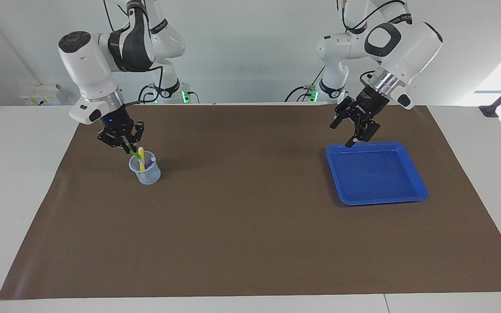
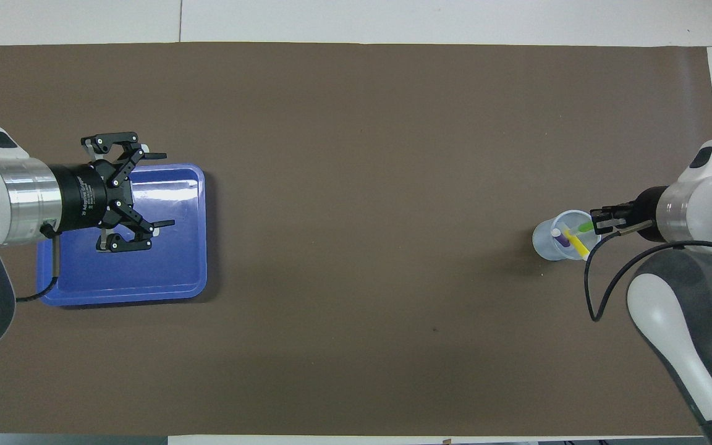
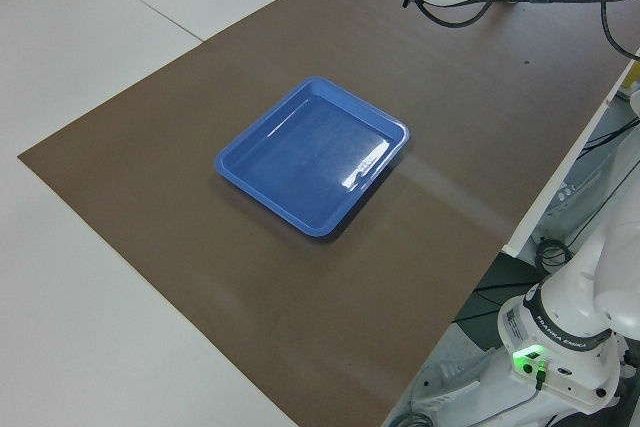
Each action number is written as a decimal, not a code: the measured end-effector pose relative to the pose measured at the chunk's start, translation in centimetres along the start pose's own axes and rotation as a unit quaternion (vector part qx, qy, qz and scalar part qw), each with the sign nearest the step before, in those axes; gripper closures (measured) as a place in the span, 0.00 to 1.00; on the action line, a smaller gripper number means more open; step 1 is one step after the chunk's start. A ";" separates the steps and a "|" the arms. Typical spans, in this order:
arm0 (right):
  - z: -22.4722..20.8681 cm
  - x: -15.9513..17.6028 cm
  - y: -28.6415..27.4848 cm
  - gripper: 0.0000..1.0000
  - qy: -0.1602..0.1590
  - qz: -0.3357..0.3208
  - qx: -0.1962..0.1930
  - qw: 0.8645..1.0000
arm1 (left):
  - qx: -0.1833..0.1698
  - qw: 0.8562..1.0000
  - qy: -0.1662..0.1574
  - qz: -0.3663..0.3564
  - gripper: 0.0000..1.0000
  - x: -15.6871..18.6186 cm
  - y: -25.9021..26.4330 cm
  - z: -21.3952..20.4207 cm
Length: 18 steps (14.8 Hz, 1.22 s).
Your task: Transfer and insert pens with both arms
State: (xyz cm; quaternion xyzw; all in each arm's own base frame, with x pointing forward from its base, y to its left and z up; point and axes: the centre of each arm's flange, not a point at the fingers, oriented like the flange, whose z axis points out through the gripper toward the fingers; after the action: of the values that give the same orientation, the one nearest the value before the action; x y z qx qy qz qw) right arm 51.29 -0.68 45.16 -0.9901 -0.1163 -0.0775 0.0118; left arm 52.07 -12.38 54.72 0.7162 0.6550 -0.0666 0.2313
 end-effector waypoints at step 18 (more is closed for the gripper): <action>3.9 -0.2 1.7 0.53 0.041 0.089 0.047 0.994 | 0.286 0.718 0.009 0.634 0.00 6.0 2.4 -7.4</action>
State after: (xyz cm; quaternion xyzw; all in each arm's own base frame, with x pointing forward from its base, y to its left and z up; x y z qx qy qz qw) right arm 52.10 -2.25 41.26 -0.9909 -0.0302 -0.1106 0.0703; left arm 53.65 -3.92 59.47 0.9966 -0.0008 -0.0819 -0.0027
